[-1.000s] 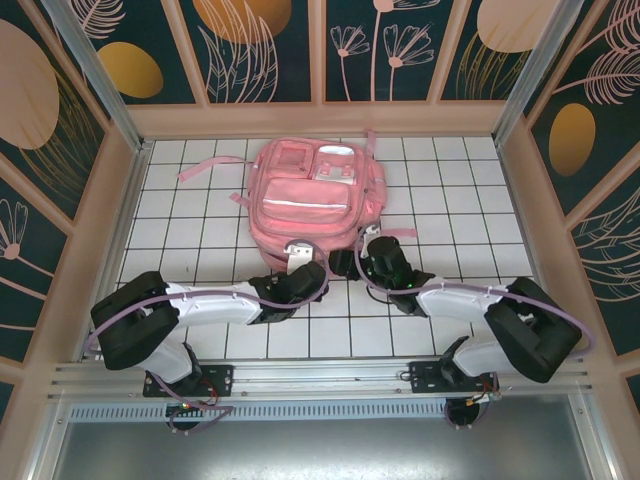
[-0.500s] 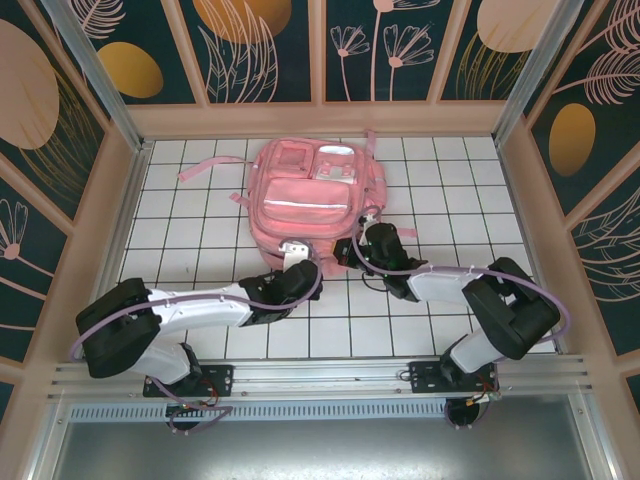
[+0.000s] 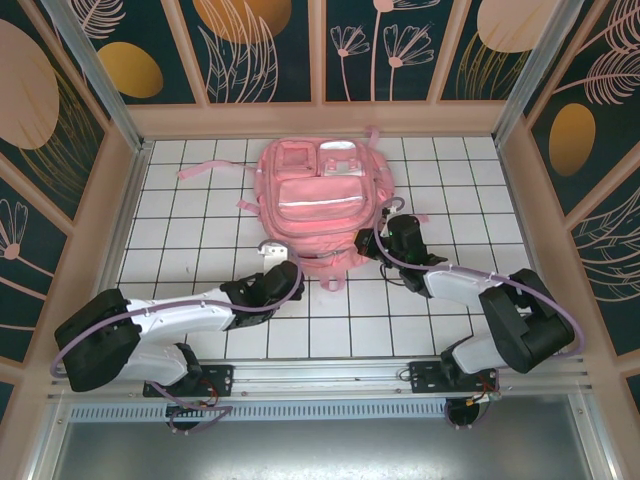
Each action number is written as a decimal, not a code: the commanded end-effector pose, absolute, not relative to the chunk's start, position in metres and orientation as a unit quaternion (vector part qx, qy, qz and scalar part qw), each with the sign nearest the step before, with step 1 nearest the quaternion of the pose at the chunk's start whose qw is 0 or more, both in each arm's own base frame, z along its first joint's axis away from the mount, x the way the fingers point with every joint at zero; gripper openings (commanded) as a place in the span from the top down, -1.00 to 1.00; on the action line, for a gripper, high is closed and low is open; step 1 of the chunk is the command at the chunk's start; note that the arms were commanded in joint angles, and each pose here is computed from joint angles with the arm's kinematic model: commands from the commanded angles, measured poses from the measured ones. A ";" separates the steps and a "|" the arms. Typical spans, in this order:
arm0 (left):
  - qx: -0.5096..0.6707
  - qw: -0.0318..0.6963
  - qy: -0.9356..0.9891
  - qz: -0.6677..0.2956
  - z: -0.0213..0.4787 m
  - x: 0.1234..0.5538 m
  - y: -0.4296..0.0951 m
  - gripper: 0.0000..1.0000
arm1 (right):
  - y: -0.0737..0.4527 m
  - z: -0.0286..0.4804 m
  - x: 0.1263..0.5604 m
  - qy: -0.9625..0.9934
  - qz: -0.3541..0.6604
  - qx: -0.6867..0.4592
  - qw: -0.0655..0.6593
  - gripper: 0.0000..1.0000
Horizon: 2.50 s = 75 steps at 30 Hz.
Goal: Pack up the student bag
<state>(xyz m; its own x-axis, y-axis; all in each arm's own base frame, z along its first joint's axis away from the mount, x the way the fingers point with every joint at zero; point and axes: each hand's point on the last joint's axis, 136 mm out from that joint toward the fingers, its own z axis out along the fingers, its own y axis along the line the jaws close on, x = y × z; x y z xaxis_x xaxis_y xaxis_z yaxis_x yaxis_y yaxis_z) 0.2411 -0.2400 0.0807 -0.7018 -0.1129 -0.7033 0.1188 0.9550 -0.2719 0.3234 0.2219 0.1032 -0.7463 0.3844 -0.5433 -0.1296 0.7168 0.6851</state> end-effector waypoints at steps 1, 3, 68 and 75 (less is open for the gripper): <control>0.029 0.385 0.902 -0.193 0.096 0.242 -0.263 0.99 | 0.212 0.118 0.334 0.844 0.363 0.082 0.387 1.00; 0.043 0.388 0.900 -0.194 0.103 0.244 -0.276 0.83 | 0.215 0.118 0.333 0.844 0.367 0.081 0.383 1.00; 0.016 0.368 0.926 -0.081 0.094 0.265 -0.266 0.68 | 0.209 0.108 0.331 0.849 0.365 0.085 0.373 1.00; 0.020 0.374 0.922 -0.095 0.106 0.267 -0.271 0.45 | 0.212 0.110 0.332 0.847 0.372 0.084 0.371 1.00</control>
<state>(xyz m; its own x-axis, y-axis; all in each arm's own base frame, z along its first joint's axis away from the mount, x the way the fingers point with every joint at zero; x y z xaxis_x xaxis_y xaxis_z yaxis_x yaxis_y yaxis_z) 0.2644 -0.2634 0.0926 -0.7355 -0.0281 -0.6770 0.0874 0.9869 -0.1360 0.3178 0.2255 0.1019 -0.7692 0.3728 -0.5191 -0.1436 0.6907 0.7088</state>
